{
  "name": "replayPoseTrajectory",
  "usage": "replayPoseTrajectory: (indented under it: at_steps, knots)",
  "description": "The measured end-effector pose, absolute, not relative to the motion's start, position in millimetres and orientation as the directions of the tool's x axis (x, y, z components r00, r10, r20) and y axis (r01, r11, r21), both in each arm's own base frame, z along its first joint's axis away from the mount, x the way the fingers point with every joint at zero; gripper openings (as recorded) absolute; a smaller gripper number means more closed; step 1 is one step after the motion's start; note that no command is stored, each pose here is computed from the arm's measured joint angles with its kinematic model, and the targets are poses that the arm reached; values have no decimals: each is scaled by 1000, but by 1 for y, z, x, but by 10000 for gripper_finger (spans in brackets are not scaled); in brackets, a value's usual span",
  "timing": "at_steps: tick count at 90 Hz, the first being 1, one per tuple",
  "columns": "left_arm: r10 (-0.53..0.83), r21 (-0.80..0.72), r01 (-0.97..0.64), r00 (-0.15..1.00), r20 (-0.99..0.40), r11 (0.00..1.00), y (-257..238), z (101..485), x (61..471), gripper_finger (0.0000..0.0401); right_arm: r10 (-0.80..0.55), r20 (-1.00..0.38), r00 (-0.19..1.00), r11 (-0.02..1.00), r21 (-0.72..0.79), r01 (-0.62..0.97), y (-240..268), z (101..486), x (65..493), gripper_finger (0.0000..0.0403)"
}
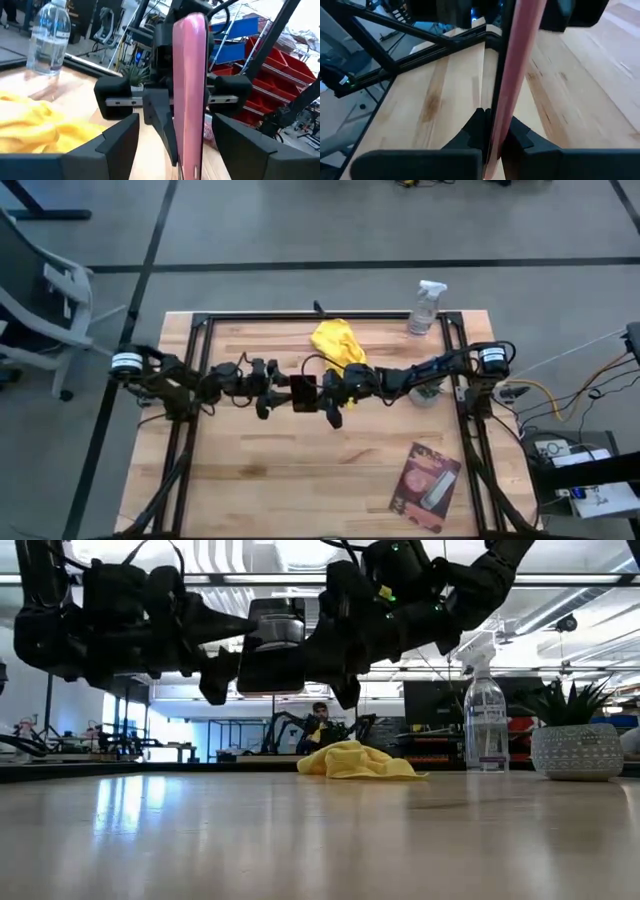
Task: Apply microfiber cloth
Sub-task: Spray the pink cellphone using the spray bottle
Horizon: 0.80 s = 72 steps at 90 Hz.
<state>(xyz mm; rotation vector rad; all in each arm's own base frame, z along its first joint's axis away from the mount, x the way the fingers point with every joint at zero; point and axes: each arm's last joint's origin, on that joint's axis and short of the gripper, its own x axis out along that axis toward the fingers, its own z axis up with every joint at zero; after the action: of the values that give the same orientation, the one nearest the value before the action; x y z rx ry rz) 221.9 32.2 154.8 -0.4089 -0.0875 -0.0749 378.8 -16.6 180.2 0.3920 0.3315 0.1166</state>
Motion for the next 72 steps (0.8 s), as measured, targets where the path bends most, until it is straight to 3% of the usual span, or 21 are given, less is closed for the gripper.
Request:
replayPoseTrajectory:
  at_steps: [15, 40, 72]
  knots:
    - [-55, -382, 90, 993, 102, 920, 32, 155, 222, 161, 173, -282, 944, 916, 399, -48, -17, 182, 379, 9]
    - [-49, -342, 89, 991, 123, 936, 32, 160, 220, 21, 142, -279, 950, 922, 385, -25, -18, 182, 379, 13]
    - [-40, -329, 83, 990, 136, 941, 33, 163, 224, 16, 87, -285, 955, 928, 370, 26, -19, 182, 380, 43]
